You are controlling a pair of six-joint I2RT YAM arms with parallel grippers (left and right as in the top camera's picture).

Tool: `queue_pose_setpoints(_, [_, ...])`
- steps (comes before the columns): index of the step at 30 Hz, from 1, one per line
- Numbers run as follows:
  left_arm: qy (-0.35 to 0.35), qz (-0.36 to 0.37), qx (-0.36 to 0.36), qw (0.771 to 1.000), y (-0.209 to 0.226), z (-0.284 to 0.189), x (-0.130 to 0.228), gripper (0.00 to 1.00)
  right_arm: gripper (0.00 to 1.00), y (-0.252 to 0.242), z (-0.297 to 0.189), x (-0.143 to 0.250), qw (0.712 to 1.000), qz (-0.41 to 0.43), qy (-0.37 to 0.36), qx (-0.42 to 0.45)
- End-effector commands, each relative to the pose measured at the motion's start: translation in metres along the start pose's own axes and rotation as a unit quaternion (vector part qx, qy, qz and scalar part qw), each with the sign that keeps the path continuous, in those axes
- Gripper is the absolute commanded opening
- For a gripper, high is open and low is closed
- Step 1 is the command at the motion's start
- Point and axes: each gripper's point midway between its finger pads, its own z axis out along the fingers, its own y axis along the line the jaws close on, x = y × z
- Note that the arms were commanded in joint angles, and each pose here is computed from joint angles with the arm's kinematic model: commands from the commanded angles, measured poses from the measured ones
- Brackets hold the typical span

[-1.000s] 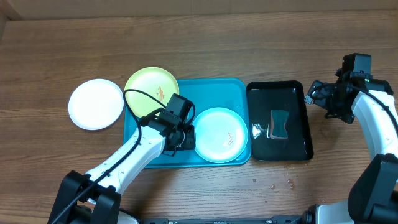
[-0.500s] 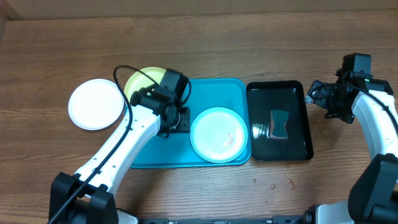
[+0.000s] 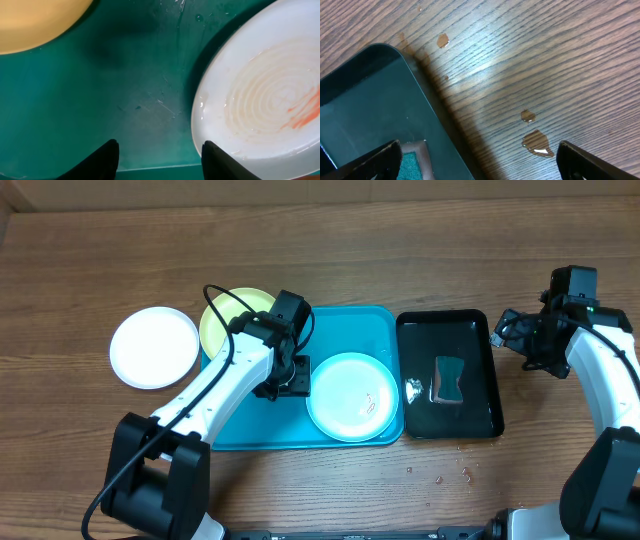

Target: Clean dirty plates on tray and stack at the side

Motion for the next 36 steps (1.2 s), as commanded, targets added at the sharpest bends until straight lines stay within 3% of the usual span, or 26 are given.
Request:
queue_pose_setpoints(1, [0.002, 0.011, 0.008, 1.000, -0.0041, -0.0006, -0.0010, 0.58, 1.00, 0.0010, -0.0046, -0.0085, 1.000, 0.004, -0.013, -0.003])
queue_pose_setpoints(4, [0.002, 0.011, 0.008, 1.000, -0.0041, -0.0006, -0.0008, 0.62, 1.00, 0.0010, -0.0046, -0.0085, 1.000, 0.004, -0.013, -0.003])
queue_pose_setpoints(8, [0.004, 0.010, 0.007, 1.000, -0.0039, -0.0006, -0.0002, 0.78, 1.00, 0.0010, -0.0046, -0.0085, 1.000, 0.004, -0.013, -0.003])
queue_pose_setpoints(10, [0.003, 0.011, 0.007, 1.000, -0.0039, -0.0006, -0.0005, 0.81, 1.00, 0.0010, -0.0046, -0.0085, 1.000, 0.004, -0.013, -0.003])
queue_pose_setpoints(13, [0.003, 0.010, 0.008, 1.000, -0.0039, -0.0006, -0.0005, 0.73, 1.00, 0.0010, -0.0046, -0.0085, 1.000, 0.004, -0.013, -0.003])
queue_pose_setpoints(18, [0.004, 0.010, 0.007, 1.000, -0.0039, -0.0006, -0.0001, 0.34, 1.00, 0.0010, -0.0046, -0.0085, 1.000, 0.004, -0.013, -0.003])
queue_pose_setpoints(19, [0.005, 0.010, 0.008, 1.000, -0.0042, -0.0006, 0.0002, 0.30, 1.00, 0.0010, -0.0046, -0.0085, 1.000, 0.004, -0.013, -0.003])
queue_pose_setpoints(36, [0.014, 0.010, 0.027, 0.999, -0.0106, -0.0008, 0.0038, 0.38, 1.00, 0.0010, -0.0046, -0.0085, 1.000, 0.004, -0.013, -0.003])
